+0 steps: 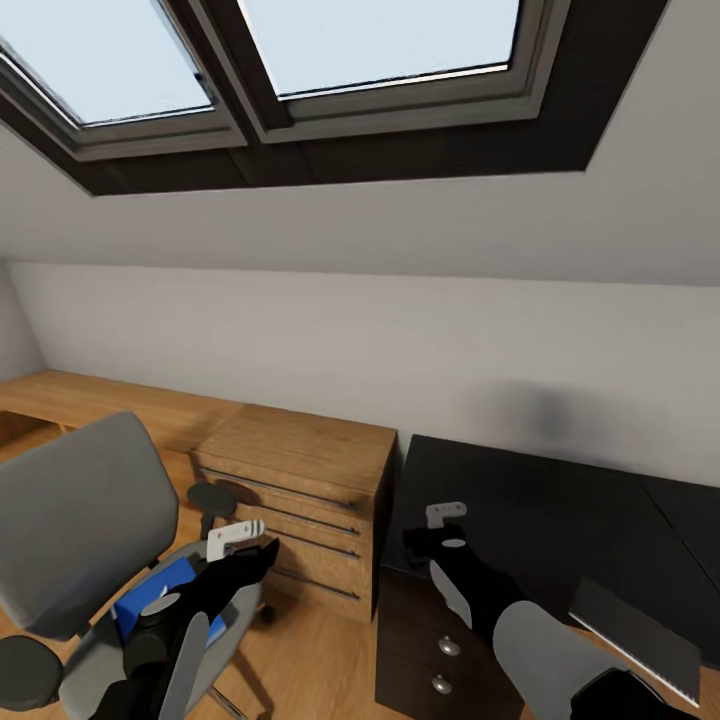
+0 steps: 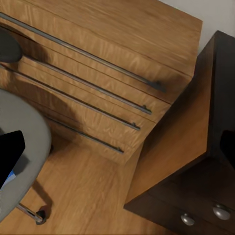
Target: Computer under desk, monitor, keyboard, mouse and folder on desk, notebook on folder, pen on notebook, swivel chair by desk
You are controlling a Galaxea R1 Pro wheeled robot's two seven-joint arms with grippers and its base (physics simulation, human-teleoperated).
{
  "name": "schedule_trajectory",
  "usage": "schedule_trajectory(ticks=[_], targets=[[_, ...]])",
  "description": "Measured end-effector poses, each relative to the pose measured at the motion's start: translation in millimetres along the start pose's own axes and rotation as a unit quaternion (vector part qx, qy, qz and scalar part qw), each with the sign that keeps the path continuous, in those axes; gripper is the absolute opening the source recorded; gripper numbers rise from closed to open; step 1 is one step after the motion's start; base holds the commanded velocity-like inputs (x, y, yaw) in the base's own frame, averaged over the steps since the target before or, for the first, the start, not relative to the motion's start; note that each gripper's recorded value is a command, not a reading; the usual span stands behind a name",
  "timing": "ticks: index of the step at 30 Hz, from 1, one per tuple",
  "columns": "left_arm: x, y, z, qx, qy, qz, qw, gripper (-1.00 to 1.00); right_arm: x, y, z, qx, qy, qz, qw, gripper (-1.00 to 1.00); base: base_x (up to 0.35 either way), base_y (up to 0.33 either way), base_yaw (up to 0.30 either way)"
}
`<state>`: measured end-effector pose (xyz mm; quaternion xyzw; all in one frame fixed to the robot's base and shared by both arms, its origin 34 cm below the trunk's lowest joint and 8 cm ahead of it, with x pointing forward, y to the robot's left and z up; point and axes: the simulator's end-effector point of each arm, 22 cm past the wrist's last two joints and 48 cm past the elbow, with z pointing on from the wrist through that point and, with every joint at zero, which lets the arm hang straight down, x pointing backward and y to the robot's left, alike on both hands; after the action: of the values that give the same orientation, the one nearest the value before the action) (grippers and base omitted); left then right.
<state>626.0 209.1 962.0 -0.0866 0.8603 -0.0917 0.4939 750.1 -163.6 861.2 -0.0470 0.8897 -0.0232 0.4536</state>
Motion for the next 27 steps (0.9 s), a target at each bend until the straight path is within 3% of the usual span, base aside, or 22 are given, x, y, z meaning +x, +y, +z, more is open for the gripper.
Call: schedule_trajectory(ticks=[8, 17, 27], targets=[[4, 3, 2.0, -0.004, 0.004, 0.001, 1.0, 1.0, 0, 0, 0.8, 0.0, -0.001, 0.001, 1.0, 1.0, 0.005, 0.0, 0.0], [13, 6, 5.1, -0.007, 0.014, 0.001, 0.9999, 1.0, 1, 0, 0.3, 0.001, 0.0, 0.001, 1.0, 1.0, 0.274, 0.0, 0.0], [13, 6, 6.6, -0.006, 0.012, 0.001, 0.9999, 1.0, 0, 0, 2.3, 0.001, -0.003, 0.001, 1.0, 1.0, 0.036, 0.0, 0.0]])
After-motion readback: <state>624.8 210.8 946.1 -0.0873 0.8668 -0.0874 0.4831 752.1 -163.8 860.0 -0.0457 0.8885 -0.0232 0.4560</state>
